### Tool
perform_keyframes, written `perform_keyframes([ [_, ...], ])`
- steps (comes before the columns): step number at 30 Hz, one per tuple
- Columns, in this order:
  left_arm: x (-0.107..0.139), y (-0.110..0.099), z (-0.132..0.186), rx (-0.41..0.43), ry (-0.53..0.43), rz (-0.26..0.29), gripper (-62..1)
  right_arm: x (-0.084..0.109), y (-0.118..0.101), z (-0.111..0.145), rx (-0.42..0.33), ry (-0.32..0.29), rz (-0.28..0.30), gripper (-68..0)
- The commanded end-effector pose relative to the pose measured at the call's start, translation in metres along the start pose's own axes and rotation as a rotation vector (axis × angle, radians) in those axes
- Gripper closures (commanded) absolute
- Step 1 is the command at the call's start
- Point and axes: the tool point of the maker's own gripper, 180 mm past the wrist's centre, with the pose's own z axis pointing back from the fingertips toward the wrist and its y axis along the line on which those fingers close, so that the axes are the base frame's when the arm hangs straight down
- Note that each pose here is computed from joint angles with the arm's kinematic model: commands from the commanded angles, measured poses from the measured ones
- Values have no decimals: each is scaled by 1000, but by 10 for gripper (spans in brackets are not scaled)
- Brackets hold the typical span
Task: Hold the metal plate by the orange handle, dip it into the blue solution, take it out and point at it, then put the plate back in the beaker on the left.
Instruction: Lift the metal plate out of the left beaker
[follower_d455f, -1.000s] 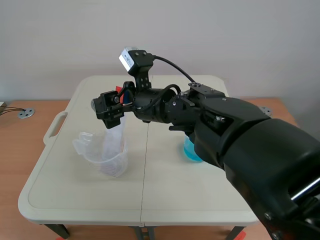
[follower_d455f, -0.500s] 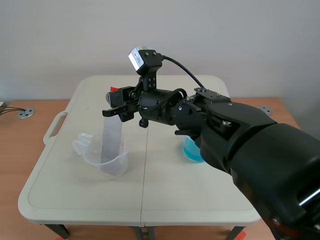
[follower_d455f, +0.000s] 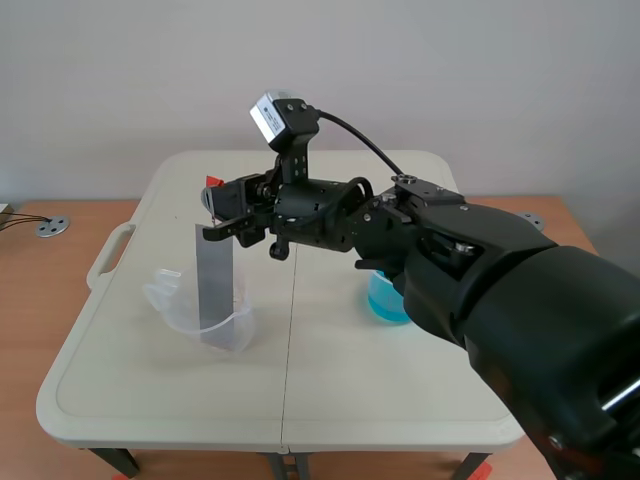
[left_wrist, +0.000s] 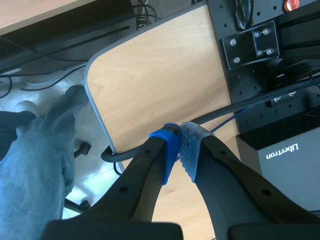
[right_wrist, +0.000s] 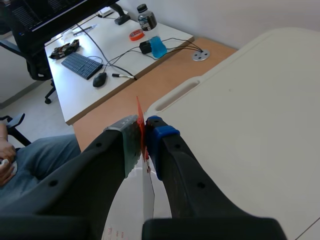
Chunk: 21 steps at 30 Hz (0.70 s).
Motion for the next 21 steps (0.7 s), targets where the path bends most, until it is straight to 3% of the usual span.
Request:
perform_keyframes([
  [1,2,-5,2,-11,-9,3,-45,24,10,-5,52,-52,27,-15],
  [3,2,-5,2,-11,-9,4,-45,25,17,-4,88,-61,27,-15],
  [13,2,-5,2,-11,-9,4,-45,29,28,-3,110,-95,27,-15],
  [21,2,-5,2,-11,-9,4,-45,43,42,2,139,-119,79,-15],
])
